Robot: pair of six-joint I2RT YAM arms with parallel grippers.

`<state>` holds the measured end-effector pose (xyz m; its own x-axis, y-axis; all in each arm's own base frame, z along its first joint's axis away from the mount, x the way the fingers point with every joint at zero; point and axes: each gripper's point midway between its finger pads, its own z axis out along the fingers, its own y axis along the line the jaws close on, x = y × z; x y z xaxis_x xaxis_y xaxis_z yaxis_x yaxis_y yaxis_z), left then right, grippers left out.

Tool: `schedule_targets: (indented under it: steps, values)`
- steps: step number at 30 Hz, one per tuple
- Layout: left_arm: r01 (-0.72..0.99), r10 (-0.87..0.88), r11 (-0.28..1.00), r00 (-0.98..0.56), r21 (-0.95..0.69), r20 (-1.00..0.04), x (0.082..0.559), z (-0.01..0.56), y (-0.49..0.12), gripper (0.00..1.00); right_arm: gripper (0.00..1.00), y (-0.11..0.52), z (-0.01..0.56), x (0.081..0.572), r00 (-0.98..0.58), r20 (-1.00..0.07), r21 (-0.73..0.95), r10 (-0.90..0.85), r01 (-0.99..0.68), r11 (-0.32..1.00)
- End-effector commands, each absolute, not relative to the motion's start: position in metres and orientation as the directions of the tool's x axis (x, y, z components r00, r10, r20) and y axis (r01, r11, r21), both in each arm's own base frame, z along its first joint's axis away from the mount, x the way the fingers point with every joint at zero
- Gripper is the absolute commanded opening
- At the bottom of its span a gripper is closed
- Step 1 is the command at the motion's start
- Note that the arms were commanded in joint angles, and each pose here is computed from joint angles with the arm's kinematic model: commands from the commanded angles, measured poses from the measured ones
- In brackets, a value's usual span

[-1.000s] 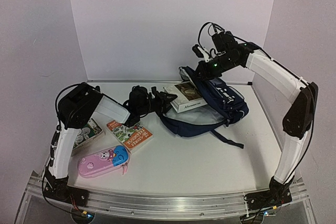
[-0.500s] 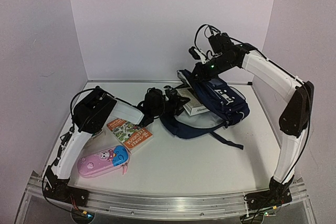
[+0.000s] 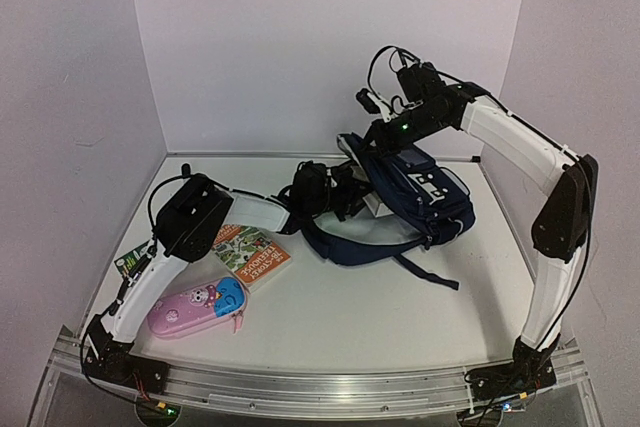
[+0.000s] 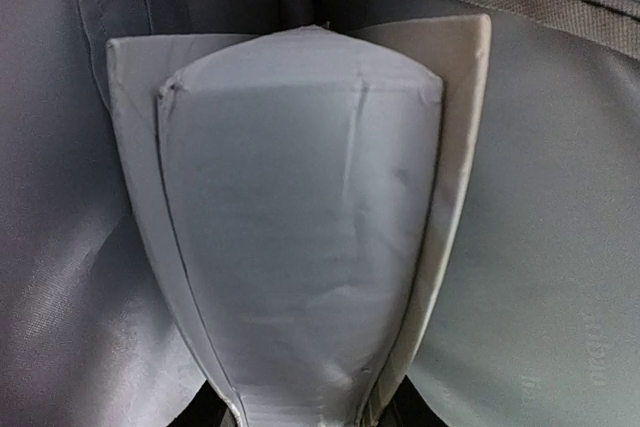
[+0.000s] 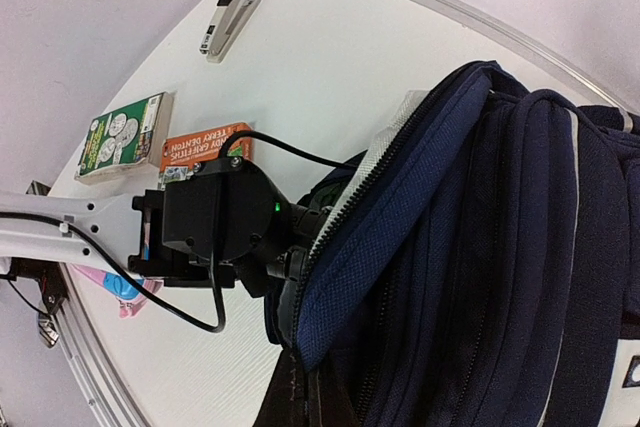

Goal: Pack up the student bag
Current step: Place the book in the student bag.

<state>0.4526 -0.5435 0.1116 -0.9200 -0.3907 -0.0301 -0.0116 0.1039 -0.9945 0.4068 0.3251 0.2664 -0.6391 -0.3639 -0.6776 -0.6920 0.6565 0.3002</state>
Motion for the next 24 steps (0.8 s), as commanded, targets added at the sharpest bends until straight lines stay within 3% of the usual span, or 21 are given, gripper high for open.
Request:
schedule_targets:
  steps: [1, 6, 12, 20, 24]
  values:
    - [0.100, -0.283, 0.064, -0.952, -0.993, -0.114, 0.435, 0.141, -0.560, 0.05, 0.00, 0.345, 0.318, 0.404, -0.479, -0.806, 0.235, -0.349, -0.799, 0.553]
    - [0.134, -0.236, 0.074, -0.961, -0.988, -0.147, 0.424, 0.145, -0.569, 0.08, 0.00, 0.349, 0.309, 0.406, -0.484, -0.797, 0.244, -0.361, -0.806, 0.539]
    - [0.115, -0.249, 0.098, -0.959, -0.988, -0.136, 0.422, 0.139, -0.559, 0.44, 0.00, 0.347, 0.307, 0.410, -0.473, -0.800, 0.223, -0.370, -0.806, 0.548]
    - [0.144, -0.323, 0.349, -0.909, -0.926, -0.263, 0.421, 0.157, -0.517, 0.89, 0.00, 0.316, 0.305, 0.420, -0.500, -0.793, 0.233, -0.349, -0.777, 0.584]
    - [0.156, -0.353, 0.403, -0.882, -0.902, -0.311, 0.420, 0.169, -0.501, 0.95, 0.00, 0.299, 0.305, 0.425, -0.507, -0.792, 0.229, -0.340, -0.764, 0.604]
